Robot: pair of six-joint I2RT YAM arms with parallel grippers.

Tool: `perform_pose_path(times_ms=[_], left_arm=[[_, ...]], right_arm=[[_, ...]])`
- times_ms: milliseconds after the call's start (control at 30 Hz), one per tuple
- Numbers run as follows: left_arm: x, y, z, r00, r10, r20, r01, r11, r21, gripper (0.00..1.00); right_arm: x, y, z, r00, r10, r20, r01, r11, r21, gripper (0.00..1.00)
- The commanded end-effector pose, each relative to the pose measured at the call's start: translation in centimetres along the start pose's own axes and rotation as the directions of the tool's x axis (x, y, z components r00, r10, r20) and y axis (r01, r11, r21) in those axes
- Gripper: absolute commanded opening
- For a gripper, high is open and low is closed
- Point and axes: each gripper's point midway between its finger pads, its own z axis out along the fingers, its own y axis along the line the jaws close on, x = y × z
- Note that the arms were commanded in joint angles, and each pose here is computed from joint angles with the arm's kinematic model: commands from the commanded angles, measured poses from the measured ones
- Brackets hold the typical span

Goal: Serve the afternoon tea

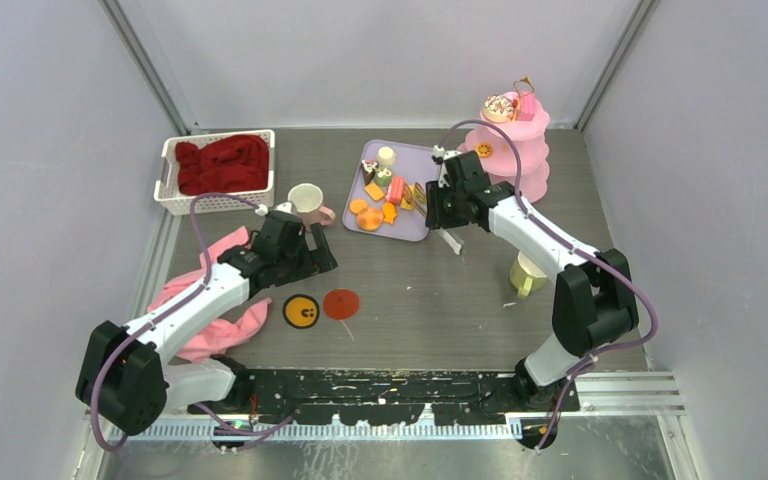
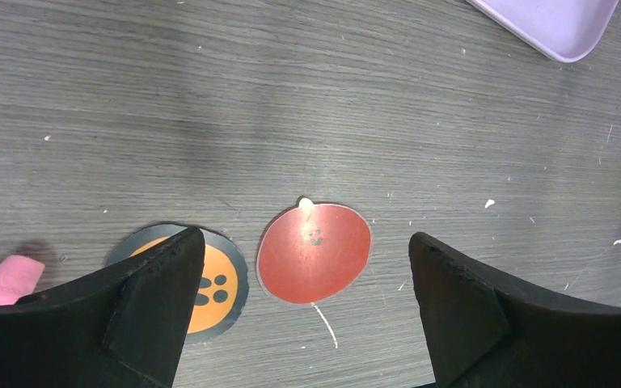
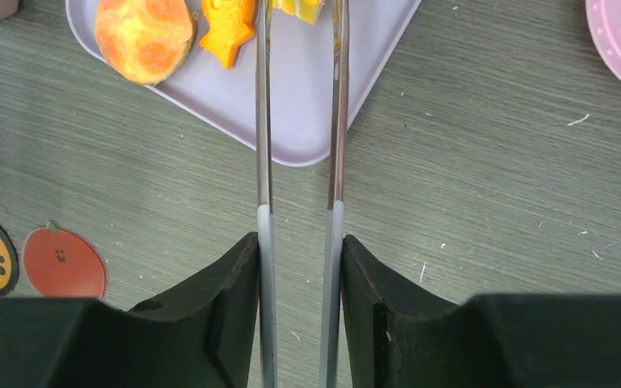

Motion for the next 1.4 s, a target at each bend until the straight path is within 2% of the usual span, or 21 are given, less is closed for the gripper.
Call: perform_pose_path(times_ms=[0,300,500,733,1233,1367], left_arm=[[-2.2,-2.0,-0.5,0.998,-0.008,0.061,0.004,0.998,0.063,0.96],[-2.1,-2.0,-0.5,0.998,-0.010,0.059,0.006,0.998,0.066,0.96],[-2.2,-1.8,-0.6,0.998,-0.011,0.065,0.008,0.998,0.059,0.96],[-2.2,-1.8,-0.6,0.998,-0.011,0.067,0.008,0.998,0.058,0.96],[-2.2,-1.5,-0.9,0.997,-0.007,0.077,0.002,0.998,0.057,0.96],[-2.2,-1.5,-0.9,0.997,-0.008,0.076,0.003,0.998,0.059,0.96]], right_arm=[[-0.9,0.2,-0.6,0.999,-0.025,0.041,0.025,1.000,0.002,0.44],[0.7,-1.3,1.2,0.994,-0.096,-0.059,0.105,0.982,0.159,0.46],[1.0,-1.1,1.8,0.991,-0.106,-0.077,0.116,0.981,0.153,0.47],[1.1,0.4,0.7,0.990,-0.115,-0.075,0.121,0.990,0.070,0.48],[0.8,-0.6,-2.9,0.996,-0.093,-0.015,0.094,0.989,0.110,0.49],[0.4,-0.7,-3.7,0.998,-0.033,0.056,0.028,0.995,0.099,0.50]])
